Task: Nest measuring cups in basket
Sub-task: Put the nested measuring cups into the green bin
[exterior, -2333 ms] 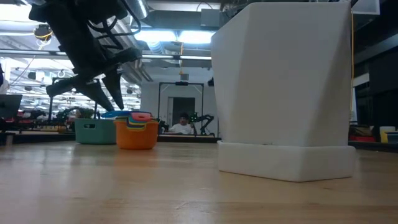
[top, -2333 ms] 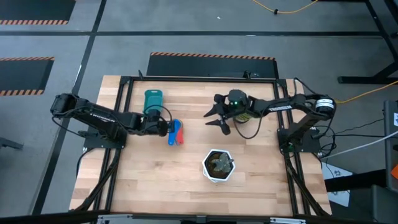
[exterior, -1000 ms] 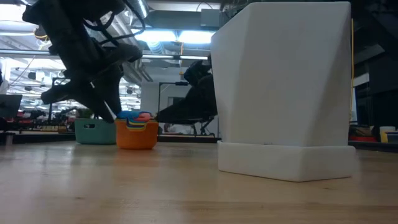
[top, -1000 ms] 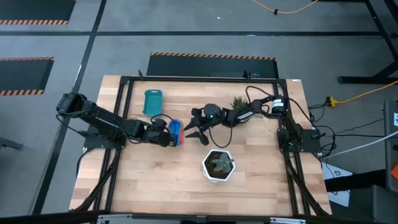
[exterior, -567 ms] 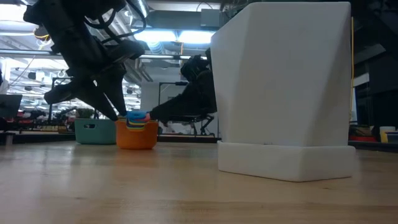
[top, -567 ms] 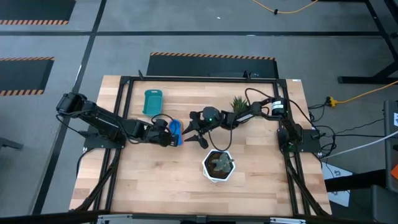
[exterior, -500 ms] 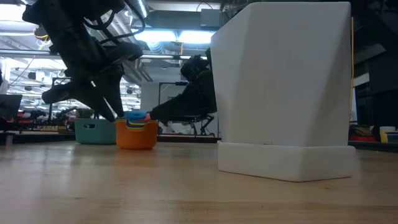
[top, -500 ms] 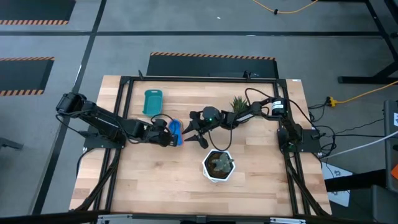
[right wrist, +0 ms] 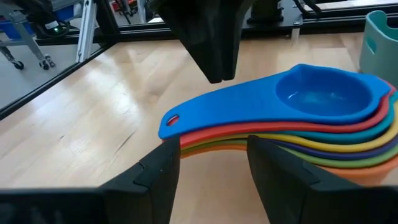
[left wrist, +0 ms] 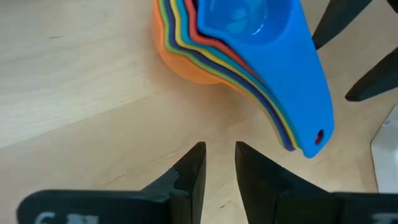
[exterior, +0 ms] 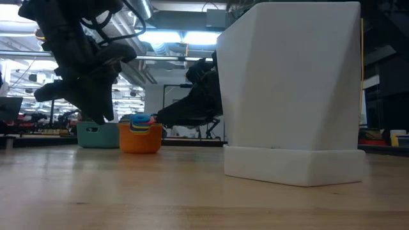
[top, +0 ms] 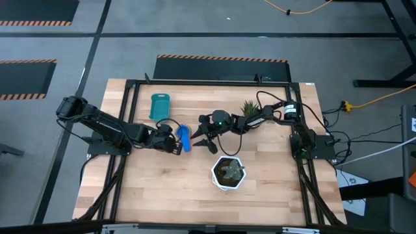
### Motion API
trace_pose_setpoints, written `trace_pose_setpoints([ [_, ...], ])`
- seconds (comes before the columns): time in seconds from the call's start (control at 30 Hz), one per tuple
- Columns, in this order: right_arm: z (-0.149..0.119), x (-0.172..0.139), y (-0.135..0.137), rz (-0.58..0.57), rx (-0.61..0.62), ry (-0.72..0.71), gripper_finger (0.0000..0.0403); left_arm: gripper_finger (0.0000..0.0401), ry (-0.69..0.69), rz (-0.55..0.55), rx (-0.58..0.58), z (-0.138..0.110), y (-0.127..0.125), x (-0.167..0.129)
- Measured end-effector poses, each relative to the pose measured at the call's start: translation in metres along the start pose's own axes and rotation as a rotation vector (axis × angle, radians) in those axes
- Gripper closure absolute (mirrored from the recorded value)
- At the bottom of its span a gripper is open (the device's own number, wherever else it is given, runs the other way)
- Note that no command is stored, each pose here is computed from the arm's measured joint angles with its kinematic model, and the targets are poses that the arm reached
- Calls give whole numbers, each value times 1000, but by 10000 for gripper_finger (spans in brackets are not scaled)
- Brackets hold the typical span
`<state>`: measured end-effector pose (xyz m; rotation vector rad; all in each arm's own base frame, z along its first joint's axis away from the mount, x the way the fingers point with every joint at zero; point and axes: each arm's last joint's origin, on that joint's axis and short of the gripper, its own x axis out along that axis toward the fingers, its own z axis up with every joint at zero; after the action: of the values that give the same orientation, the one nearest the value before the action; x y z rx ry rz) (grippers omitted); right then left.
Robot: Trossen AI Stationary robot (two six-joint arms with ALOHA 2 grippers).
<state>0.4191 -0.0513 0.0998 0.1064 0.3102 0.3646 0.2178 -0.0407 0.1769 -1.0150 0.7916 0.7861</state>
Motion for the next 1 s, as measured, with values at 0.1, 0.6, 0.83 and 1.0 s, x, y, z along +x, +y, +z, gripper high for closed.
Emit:
trace_pose_setpoints([
  [0.1,0,0,0,0,0,0,212,317,-1,-5,8,0,0,0],
  [0.6,0,0,0,0,-2,0,212,189,1,-14,4,0,-1,0],
  [0.83,0,0,0,0,-3,0,212,126,16,-15,4,0,-1,0],
  [1.0,0,0,0,0,-3,0,212,120,49,-35,88,-1,-1,-5],
])
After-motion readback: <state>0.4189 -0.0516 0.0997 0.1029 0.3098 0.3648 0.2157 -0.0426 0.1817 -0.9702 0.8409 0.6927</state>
